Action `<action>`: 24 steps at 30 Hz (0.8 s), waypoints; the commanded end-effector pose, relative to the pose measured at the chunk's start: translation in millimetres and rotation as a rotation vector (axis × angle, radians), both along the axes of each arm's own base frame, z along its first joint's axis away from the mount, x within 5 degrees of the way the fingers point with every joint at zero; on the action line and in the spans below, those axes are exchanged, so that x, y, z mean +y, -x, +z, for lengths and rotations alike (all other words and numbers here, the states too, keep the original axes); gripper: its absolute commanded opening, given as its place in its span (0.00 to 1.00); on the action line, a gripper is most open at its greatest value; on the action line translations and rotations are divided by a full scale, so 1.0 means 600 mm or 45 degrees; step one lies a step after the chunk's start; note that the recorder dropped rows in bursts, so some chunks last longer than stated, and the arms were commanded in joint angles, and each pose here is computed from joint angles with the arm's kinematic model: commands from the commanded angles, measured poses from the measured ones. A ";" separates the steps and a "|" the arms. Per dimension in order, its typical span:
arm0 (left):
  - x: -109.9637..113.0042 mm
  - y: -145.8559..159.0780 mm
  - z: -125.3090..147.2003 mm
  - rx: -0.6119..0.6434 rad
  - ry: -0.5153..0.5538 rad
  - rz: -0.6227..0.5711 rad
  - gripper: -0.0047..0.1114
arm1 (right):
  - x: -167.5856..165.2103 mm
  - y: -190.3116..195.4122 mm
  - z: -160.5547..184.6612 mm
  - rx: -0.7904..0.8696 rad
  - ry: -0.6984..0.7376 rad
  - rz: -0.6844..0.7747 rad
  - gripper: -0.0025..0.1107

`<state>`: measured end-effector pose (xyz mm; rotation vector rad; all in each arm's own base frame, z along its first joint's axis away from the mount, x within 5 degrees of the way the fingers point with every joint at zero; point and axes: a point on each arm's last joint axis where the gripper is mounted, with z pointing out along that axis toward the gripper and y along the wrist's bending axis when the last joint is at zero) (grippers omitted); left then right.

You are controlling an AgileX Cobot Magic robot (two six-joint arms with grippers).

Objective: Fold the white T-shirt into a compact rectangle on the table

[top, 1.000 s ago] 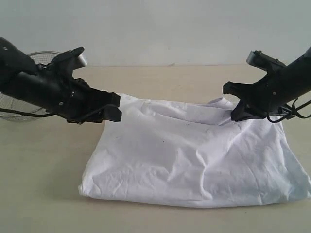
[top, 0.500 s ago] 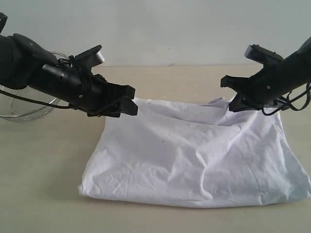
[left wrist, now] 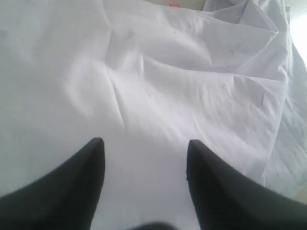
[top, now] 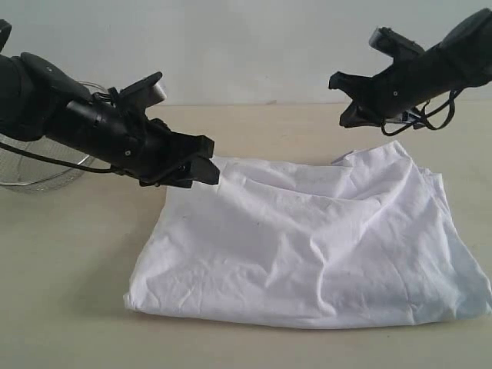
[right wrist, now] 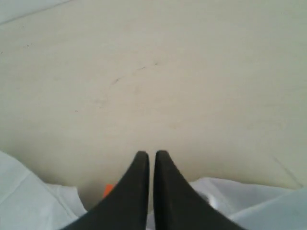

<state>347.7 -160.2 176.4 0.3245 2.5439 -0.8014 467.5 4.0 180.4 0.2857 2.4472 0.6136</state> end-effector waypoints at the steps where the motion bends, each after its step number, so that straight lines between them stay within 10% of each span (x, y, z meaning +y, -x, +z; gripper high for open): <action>1: -0.005 -0.002 0.009 -0.010 0.022 -0.045 0.46 | -0.004 0.012 0.018 0.062 0.009 0.101 0.02; 8: -0.009 -0.027 0.030 -0.121 0.017 -0.041 0.43 | -0.008 0.055 0.068 0.114 0.100 0.137 0.02; 24: -0.043 -0.104 -0.055 -0.073 0.001 -0.173 0.08 | -0.018 0.106 -0.030 0.235 0.183 0.087 0.02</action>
